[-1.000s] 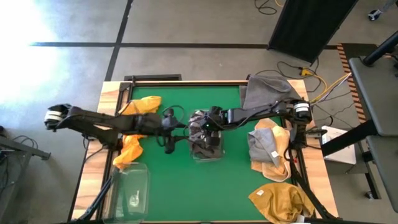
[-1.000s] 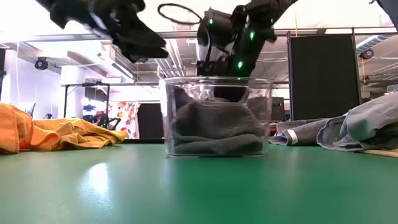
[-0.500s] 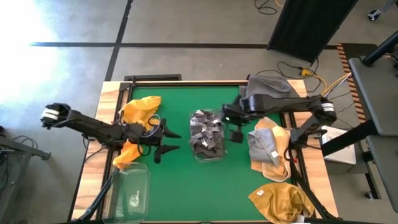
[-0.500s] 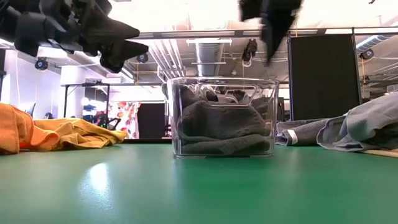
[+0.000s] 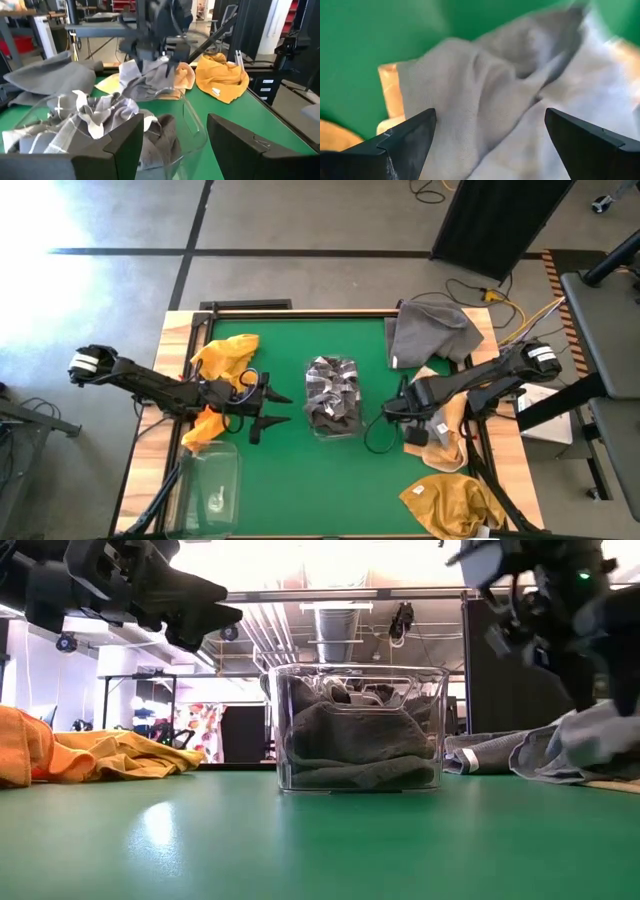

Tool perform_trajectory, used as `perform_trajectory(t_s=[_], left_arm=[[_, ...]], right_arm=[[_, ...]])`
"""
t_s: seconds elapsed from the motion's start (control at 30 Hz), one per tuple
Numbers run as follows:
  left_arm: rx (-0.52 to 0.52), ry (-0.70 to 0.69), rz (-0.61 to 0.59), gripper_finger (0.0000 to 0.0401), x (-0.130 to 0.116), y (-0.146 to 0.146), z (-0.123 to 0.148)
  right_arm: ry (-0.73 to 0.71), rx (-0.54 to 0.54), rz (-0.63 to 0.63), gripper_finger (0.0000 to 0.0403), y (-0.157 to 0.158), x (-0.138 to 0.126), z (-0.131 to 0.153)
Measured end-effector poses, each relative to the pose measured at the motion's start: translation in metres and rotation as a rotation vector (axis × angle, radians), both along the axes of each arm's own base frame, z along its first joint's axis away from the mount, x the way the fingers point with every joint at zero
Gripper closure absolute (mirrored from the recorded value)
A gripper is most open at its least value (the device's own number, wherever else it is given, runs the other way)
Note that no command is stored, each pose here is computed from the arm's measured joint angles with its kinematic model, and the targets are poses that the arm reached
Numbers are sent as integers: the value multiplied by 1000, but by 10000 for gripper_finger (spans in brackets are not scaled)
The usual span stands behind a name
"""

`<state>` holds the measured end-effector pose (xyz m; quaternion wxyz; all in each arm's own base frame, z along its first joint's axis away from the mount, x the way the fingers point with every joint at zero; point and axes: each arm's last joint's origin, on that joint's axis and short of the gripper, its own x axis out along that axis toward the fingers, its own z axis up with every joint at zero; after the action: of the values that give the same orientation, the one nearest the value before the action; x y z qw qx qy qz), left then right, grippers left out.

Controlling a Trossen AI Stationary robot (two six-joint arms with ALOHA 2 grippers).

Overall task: Sort towels by color in basket
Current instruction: Put the light gray towel into the top transparent bin

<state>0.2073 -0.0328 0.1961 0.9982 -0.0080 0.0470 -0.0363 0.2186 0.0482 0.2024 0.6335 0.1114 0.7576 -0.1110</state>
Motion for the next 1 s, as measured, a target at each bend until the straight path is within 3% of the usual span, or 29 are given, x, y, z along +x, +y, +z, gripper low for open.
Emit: perform_trajectory(t_s=[0.17, 0.33, 0.43, 0.57, 0.7, 0.73, 1.0], left_arm=[[53, -48, 8, 198, 0, 1, 5], [72, -66, 36, 198, -1, 2, 8], [82, -69, 38, 198, -1, 3, 8], [89, -73, 38, 198, -1, 3, 8], [89, -71, 38, 198, -1, 3, 8], [89, -70, 38, 198, -1, 3, 8], [81, -69, 38, 198, -1, 3, 8]], right_arm=[[56, -18, -58, 37, 0, -9, -17], [-29, -15, -62, 60, 1, -4, -25], [-81, -5, -60, 112, 2, 2, -24], [-121, 2, -49, 224, 3, 8, -16], [-207, 31, -13, 357, 6, 21, 5], [-239, 39, 6, 374, 7, 25, 13], [-560, -34, 117, 392, 10, 57, 97]])
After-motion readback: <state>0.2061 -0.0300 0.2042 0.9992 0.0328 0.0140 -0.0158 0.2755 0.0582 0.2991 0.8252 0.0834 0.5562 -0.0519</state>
